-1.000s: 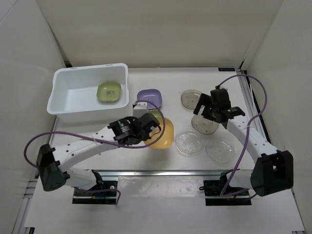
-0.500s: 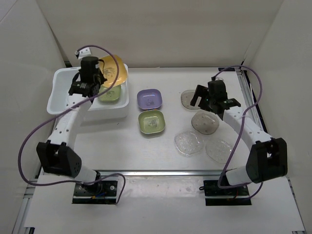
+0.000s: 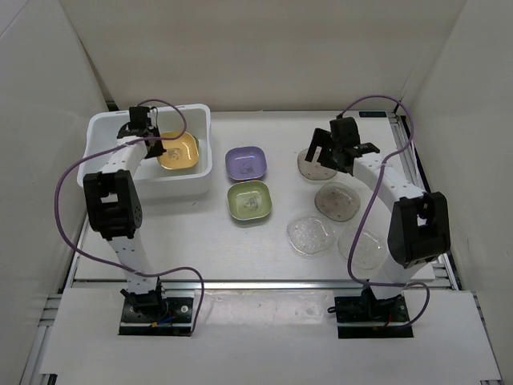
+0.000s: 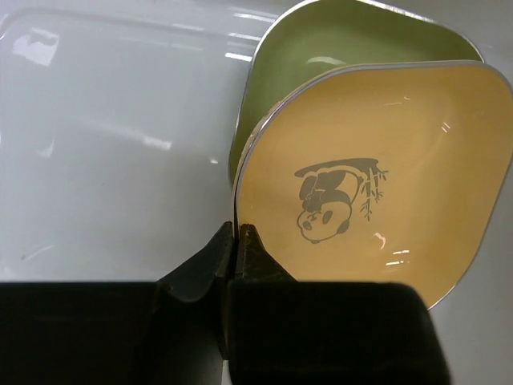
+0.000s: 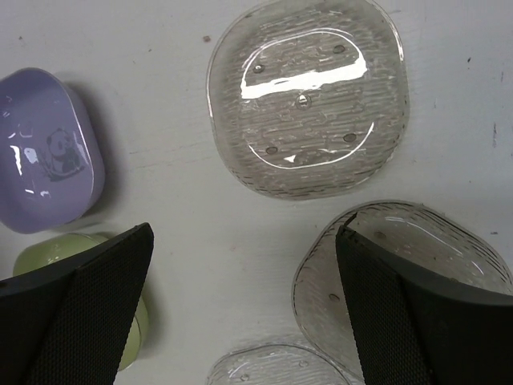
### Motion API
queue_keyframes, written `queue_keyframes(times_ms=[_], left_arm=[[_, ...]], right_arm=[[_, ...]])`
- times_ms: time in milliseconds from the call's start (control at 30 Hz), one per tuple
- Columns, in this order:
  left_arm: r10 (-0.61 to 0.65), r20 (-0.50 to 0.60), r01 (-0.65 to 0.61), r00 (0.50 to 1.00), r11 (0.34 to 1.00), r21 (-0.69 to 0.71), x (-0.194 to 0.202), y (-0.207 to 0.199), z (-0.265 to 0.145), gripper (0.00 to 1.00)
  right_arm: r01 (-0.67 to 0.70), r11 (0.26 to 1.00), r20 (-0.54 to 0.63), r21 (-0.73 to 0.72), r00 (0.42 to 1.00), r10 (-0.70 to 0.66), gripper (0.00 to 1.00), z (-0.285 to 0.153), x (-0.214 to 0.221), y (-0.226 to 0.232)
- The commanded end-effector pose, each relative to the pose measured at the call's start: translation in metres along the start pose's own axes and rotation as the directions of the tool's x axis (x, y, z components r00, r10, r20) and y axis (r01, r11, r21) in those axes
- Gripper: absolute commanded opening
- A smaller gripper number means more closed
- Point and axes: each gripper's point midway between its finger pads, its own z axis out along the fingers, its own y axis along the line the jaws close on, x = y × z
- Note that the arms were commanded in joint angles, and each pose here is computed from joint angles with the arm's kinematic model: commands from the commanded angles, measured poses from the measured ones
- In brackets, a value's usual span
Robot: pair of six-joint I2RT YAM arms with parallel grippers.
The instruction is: Place the plates into the plastic bin on the countertop
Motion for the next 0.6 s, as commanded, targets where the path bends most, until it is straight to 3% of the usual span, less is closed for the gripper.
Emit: queue_keyframes(times_ms=[0, 133, 333, 467, 567], left_arm=[[-0.004, 0.082, -0.002, 0.997, 0.997, 0.079, -0.037, -0.017, -0.001, 0.1], [-0.012, 0.06, 0.007, 0.998, 0.996, 0.09, -0.037, -0.024, 0.026, 0.1], [-0.053, 0.021, 0.053, 0.998, 0.999, 0.006, -0.046, -0.014, 0.035, 0.41], [-0.073, 0.064, 0.072, 0.995, 0.997, 0.01, -0.064, -0.013, 0.012, 0.66], [-0.082, 0.132, 0.079, 0.988, 0.997, 0.024, -0.085, -0.015, -0.02, 0.95]], right_arm=[[0.008, 1.0, 0.039, -0.027, 0.999, -0.007, 0.97, 0.0, -0.021, 0.012], [0.015, 1.0, 0.034, -0.024, 0.999, -0.014, 0.96, 0.001, -0.02, 0.015], [0.021, 1.0, 0.024, -0.012, 0.999, -0.021, 0.96, 0.002, -0.02, 0.014], [0.057, 0.998, 0.043, -0.021, 0.997, -0.056, 0.99, 0.0, -0.021, 0.021], [0.086, 0.996, 0.063, -0.024, 0.994, -0.085, 0.99, -0.002, -0.023, 0.027]])
